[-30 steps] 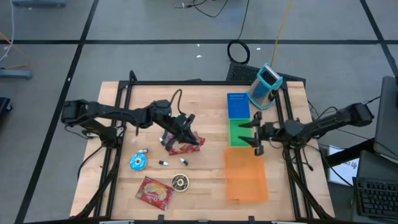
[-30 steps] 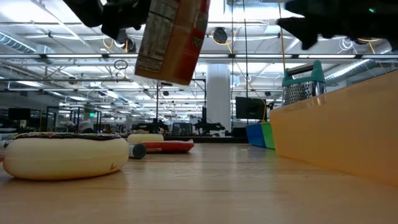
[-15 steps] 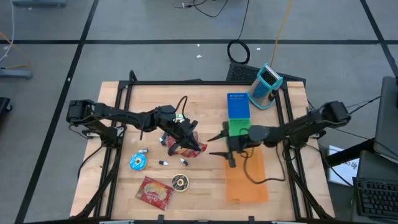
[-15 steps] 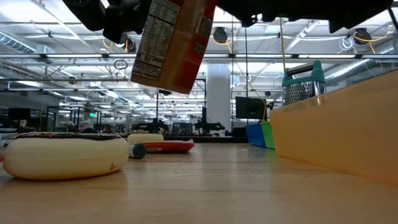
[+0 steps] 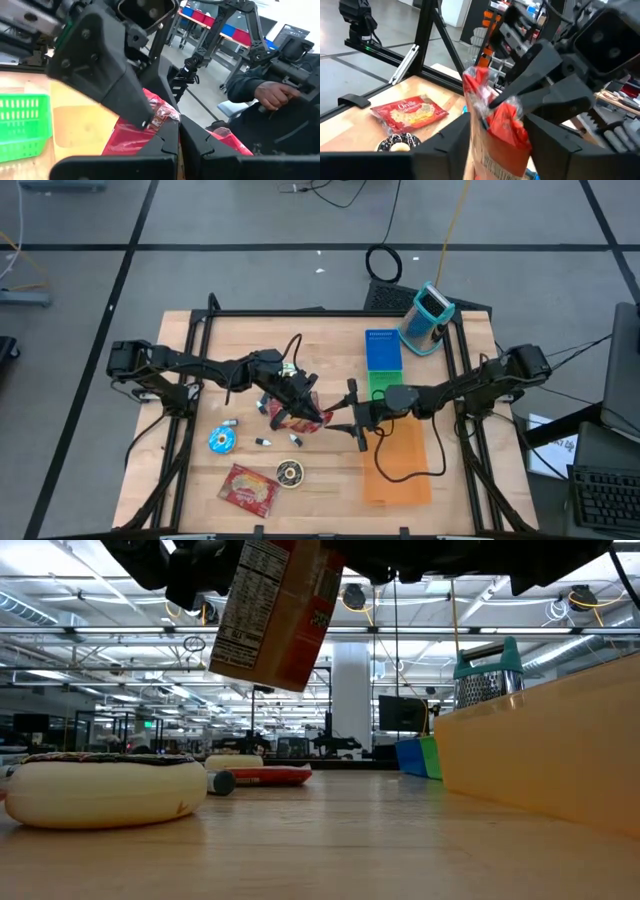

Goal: Pick & Place Food Item
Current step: Put the top red popcorn bag into the orange bin

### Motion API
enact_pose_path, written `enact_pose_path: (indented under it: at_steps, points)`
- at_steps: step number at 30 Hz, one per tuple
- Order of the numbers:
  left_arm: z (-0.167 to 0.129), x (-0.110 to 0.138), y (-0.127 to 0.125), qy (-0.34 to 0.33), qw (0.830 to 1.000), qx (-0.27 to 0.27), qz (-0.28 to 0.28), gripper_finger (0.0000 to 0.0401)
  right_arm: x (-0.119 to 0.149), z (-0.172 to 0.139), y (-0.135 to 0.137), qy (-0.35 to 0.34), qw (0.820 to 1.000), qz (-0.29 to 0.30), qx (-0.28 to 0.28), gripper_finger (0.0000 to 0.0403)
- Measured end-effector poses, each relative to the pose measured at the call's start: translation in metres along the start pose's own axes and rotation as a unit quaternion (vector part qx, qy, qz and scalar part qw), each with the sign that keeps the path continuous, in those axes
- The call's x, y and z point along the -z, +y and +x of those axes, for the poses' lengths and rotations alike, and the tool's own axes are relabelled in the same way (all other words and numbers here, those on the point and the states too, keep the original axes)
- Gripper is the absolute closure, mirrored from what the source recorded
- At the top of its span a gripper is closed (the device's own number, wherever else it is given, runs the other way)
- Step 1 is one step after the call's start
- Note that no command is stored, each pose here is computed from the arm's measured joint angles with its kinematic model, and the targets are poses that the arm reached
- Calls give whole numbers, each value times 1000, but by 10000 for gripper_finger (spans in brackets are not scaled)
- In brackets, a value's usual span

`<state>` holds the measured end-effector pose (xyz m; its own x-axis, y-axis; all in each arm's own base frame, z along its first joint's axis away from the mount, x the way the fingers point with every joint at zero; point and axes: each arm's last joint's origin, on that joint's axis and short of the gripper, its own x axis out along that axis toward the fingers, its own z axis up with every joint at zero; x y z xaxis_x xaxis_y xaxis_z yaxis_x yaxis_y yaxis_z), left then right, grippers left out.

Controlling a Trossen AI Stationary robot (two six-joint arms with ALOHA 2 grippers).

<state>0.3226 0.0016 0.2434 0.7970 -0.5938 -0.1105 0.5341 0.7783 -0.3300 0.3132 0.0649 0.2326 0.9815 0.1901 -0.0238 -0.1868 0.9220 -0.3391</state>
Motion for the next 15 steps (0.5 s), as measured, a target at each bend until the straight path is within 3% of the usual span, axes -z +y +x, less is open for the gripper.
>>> enact_pose_path:
  at_steps: [9,15]
  points:
    - [0,0,0,1,1000,0,-8,394,3,0,2,9,1000,-11,-28,389]
    - [1,-1,0,-10,999,-35,-1,360,4,0,3,13,999,-12,-41,399]
